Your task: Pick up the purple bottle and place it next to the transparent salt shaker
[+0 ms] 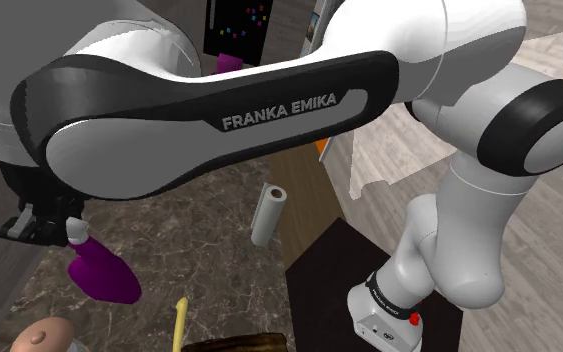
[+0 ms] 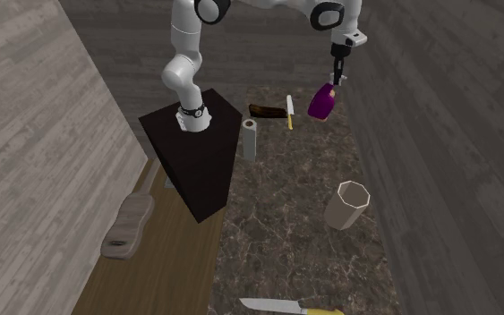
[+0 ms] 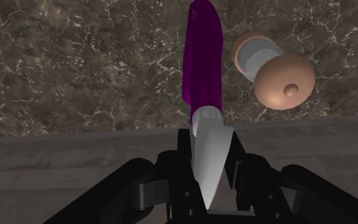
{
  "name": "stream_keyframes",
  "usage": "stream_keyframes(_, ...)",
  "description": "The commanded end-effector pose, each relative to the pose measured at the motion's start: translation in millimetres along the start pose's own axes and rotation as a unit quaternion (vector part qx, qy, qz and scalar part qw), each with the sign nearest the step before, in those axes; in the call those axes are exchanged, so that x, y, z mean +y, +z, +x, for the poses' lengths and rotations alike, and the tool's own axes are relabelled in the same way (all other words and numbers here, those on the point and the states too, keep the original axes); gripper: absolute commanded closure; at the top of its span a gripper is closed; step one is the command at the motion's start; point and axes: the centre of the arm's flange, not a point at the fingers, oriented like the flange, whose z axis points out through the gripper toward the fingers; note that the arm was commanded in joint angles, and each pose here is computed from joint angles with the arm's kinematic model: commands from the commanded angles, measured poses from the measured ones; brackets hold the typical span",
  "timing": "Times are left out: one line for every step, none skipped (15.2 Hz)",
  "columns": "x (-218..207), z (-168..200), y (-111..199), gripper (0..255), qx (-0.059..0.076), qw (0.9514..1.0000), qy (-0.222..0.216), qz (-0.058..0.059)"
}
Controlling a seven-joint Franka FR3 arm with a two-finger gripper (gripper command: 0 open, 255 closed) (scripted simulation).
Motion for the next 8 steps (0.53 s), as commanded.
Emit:
stream_keyframes(0.1,-0.9,11.1,255,0.0,1.0,0.0,0.0)
stream_keyframes(0.0,-1.6,16.4,255,0.0,1.0,0.0,0.0)
stream_keyframes(-0.2,-2.3,21.6,255,0.0,1.0,0.0,0.0)
stream_keyframes(-0.4,-3.0,26.8,255,0.0,1.0,0.0,0.0)
stream_keyframes(-0.5,-3.8,32.1,255,0.0,1.0,0.0,0.0)
stream_keyframes(-0.7,-4.5,37.3,255,0.0,1.0,0.0,0.0)
stream_keyframes(-0.9,-5.2,42.5,255,0.0,1.0,0.0,0.0)
stream_keyframes(-1.0,-6.0,47.7,255,0.0,1.0,0.0,0.0)
